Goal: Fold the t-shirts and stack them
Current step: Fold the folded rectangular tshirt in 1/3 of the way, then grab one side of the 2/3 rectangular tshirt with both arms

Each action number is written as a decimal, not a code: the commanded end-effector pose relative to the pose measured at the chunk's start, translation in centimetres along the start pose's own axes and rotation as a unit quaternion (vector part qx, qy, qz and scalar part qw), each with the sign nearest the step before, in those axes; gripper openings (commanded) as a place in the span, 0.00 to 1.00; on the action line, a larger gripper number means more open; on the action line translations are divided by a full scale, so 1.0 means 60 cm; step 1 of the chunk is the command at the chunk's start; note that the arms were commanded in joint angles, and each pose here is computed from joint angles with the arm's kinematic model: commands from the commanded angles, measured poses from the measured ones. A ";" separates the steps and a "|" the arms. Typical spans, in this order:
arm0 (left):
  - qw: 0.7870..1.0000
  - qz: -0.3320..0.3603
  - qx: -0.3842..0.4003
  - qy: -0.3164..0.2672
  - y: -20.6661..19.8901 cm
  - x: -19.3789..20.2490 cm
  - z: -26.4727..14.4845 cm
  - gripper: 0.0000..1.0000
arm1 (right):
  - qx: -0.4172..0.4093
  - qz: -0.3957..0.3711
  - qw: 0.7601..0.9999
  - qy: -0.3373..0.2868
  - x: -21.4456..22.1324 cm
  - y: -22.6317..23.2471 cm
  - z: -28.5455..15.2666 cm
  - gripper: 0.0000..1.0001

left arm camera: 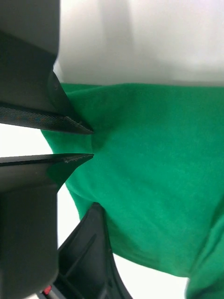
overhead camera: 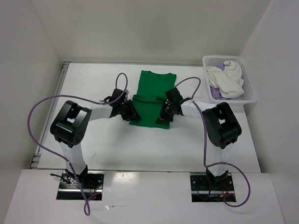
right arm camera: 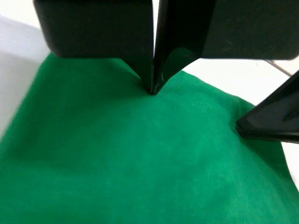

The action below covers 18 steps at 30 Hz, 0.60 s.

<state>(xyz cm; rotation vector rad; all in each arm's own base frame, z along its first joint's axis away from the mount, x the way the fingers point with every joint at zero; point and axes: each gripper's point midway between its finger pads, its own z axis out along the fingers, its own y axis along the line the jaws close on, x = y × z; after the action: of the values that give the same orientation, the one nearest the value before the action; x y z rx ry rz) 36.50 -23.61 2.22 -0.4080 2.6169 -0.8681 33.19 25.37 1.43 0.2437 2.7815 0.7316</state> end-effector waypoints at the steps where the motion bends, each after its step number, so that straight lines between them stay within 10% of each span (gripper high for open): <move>1: 0.996 -0.032 -0.074 0.041 0.092 0.080 -0.008 0.31 | 0.028 -0.015 0.999 -0.004 0.035 -0.027 0.011 0.02; 11: 0.997 -0.028 -0.069 0.018 0.096 0.140 -0.120 0.35 | 0.021 -0.025 0.999 0.043 0.165 -0.022 -0.025 0.01; 18: 1.000 -0.005 -0.020 -0.023 0.019 0.087 -0.199 0.42 | -0.002 -0.042 0.999 -0.006 0.102 0.029 -0.107 0.24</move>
<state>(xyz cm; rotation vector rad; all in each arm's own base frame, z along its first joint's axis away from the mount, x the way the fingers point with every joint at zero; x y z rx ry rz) 26.93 -19.39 6.86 -0.4653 2.6257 -0.7960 24.09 26.11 2.34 0.1266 2.8500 0.7120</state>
